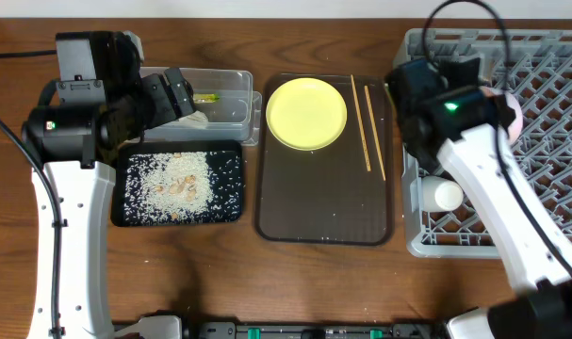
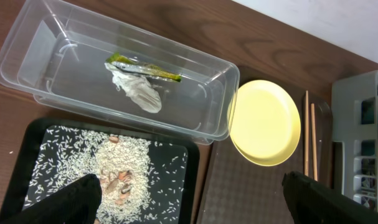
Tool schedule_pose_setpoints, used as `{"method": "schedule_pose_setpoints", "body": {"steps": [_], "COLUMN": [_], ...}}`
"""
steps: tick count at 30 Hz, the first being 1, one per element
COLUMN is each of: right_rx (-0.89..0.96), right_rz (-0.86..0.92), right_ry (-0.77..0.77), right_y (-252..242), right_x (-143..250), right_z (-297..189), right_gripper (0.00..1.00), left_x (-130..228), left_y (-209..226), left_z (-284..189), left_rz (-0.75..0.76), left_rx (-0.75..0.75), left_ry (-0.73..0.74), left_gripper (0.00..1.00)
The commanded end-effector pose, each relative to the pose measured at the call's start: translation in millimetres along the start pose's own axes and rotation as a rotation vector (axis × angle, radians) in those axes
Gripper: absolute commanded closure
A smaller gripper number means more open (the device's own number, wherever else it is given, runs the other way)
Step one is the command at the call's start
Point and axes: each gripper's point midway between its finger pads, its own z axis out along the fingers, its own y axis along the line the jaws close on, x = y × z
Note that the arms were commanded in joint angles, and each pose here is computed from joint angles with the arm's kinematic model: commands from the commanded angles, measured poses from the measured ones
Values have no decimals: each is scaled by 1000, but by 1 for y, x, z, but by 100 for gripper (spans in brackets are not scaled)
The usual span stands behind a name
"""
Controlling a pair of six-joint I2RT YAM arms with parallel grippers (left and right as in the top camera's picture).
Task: Sort waste into correct bins and load items into the dishwasher rack
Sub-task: 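Lift the pink bowl over and lower it into the dish rack, then open the right gripper and withdraw it from the pink bowl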
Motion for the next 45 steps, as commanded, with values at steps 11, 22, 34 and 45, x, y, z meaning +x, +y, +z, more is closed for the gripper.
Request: {"method": "schedule_pose_setpoints", "body": {"steps": [11,22,34,45], "right_rx": [165,91,74,131], "right_rz": [-267,-328,-349,-385], "right_ry": [7,27,69,61], "right_y": [49,87,87,77], "right_x": [-16,-19,-13,-16], "right_z": [21,31,45,45], "right_gripper": [99,99,99,99], "left_x": [-4,-4,-4,-4], "left_y": [2,2,2,2], "left_z": [-2,-2,-2,-2], "left_rz": [7,7,7,7], "left_rx": [-9,-9,-9,-9], "left_ry": [-12,-12,-12,-12], "left_gripper": [4,4,4,4]}}
